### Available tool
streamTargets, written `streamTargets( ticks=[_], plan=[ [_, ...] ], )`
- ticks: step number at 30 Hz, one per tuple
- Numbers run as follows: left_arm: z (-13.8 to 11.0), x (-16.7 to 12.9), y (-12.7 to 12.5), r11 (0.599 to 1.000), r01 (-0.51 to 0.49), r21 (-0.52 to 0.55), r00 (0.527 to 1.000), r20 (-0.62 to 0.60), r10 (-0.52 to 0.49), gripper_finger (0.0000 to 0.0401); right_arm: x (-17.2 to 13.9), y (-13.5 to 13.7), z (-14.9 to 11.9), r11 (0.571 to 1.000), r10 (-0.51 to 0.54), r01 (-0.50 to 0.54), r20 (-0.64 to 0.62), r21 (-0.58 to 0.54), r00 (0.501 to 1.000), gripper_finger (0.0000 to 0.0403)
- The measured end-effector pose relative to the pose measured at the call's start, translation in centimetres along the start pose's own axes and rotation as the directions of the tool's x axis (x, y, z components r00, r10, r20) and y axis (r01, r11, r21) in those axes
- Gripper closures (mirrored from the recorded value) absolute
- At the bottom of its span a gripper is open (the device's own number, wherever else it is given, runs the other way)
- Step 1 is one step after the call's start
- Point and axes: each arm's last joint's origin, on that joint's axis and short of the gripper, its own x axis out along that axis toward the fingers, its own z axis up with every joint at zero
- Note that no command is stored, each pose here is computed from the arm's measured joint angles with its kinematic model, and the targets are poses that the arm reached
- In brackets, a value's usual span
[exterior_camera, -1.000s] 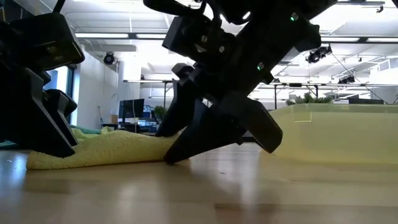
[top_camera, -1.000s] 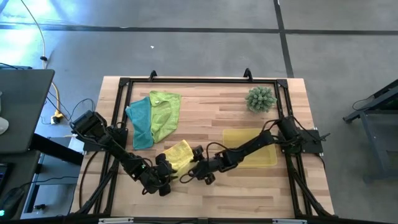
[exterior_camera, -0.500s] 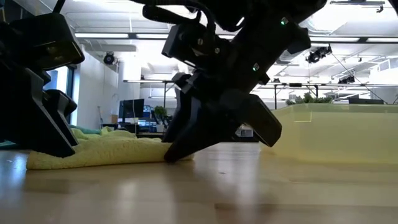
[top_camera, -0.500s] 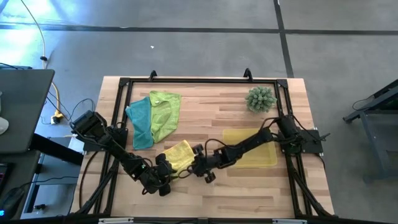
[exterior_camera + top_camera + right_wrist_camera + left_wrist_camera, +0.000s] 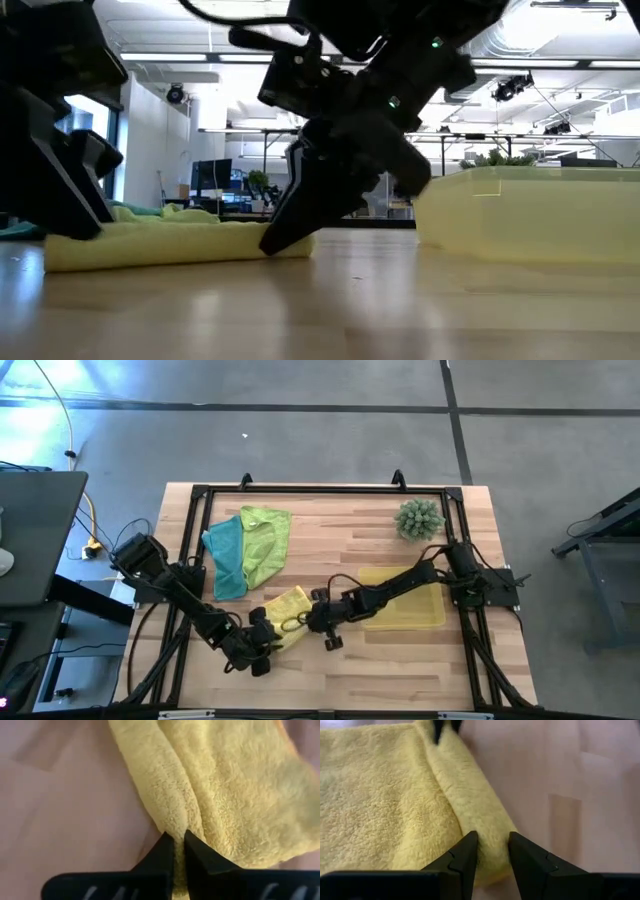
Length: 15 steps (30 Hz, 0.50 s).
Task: Roll microfiber towels into tight, uniform cylinder then place into a basket
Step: Roll the yellow microfiber towel
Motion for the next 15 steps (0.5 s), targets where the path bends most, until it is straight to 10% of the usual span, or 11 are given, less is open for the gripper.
streamTargets(
  ticks=[8, 15],
  plan=[
    [0.8, -1.6, -0.9, 0.993, 0.113, 0.045, 0.994, 0.003, -0.113, 0.0298, -0.2, -2.4, -0.4, 0.842, 0.404, -0.393, 0.05, 0.37, 0.913, 0.0401],
    [2.5, -2.6, -3.0, 0.972, 0.08, 0.223, 0.986, 0.124, -0.11, 0.0298, -0.4, -4.5, -0.9, 0.638, 0.494, -0.424, 0.08, 0.643, 0.866, 0.0402]
  ],
)
